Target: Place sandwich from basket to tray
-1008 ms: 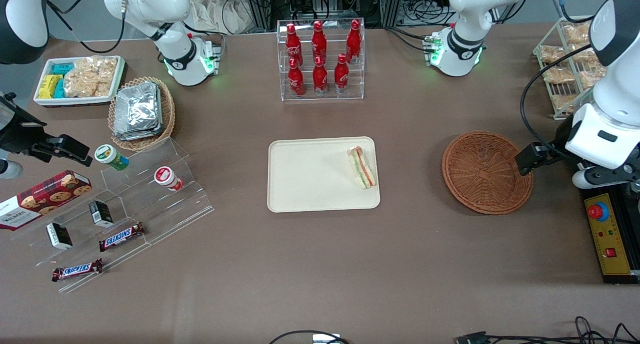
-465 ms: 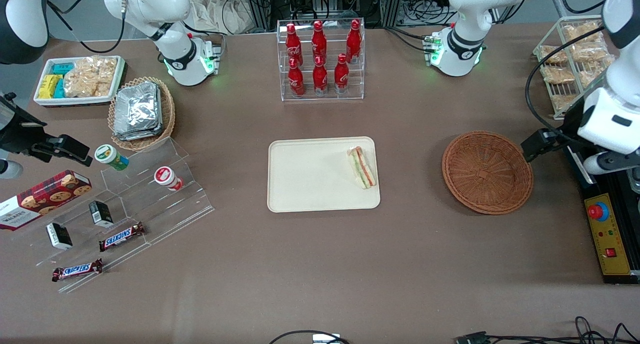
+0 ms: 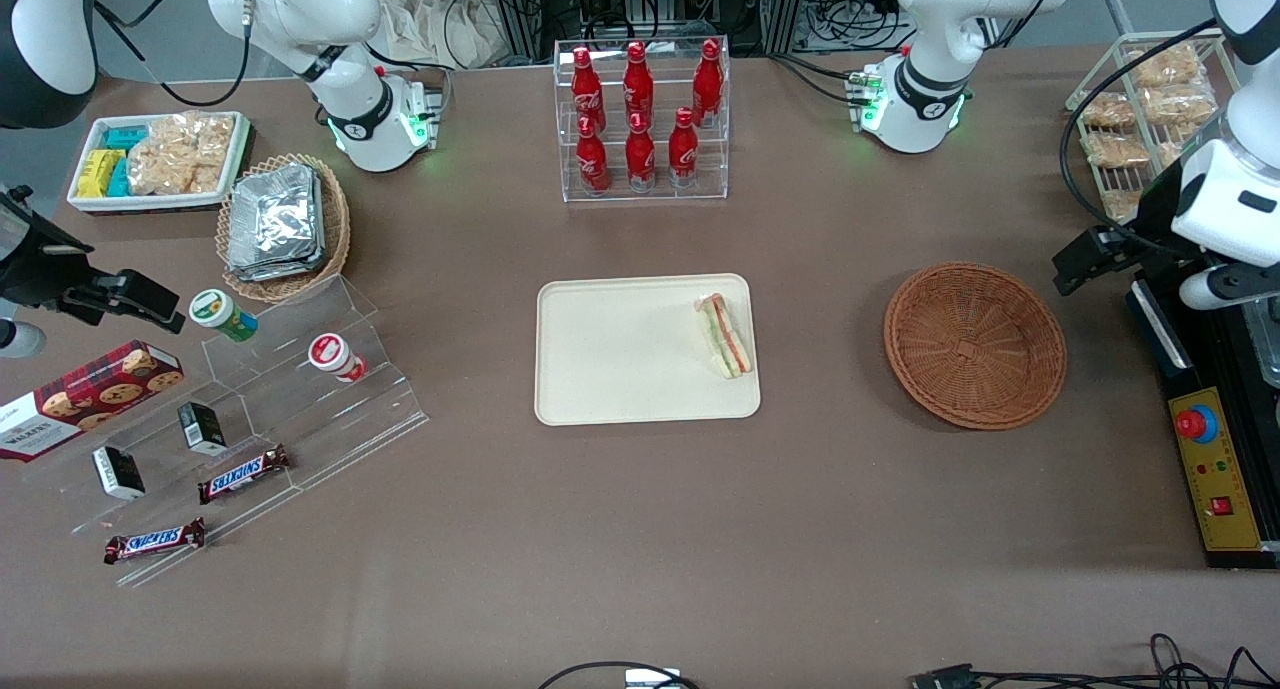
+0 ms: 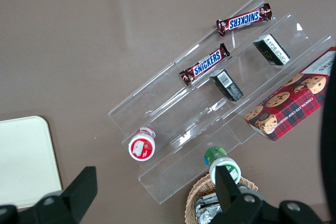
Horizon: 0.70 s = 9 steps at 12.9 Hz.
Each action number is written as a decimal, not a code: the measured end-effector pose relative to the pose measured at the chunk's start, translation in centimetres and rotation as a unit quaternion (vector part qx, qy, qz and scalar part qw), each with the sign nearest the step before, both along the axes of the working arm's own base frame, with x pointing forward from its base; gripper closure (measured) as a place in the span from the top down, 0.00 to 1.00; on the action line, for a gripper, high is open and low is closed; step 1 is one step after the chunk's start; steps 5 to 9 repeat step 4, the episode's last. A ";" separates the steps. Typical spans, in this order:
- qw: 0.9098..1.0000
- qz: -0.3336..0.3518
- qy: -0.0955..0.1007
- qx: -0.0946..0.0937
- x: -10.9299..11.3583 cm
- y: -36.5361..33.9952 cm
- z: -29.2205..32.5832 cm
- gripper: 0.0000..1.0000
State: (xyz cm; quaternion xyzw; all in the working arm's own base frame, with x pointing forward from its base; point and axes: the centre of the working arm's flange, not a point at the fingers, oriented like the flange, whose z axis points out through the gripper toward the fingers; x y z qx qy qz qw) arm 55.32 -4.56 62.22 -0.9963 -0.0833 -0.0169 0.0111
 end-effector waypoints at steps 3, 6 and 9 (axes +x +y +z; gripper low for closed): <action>1.000 -0.011 0.001 -0.001 0.1 1.3 0.0 1.00; 1.000 -0.013 0.001 -0.001 0.0 1.2 0.0 1.00; 1.000 -0.013 0.001 -0.001 0.0 1.2 0.0 1.00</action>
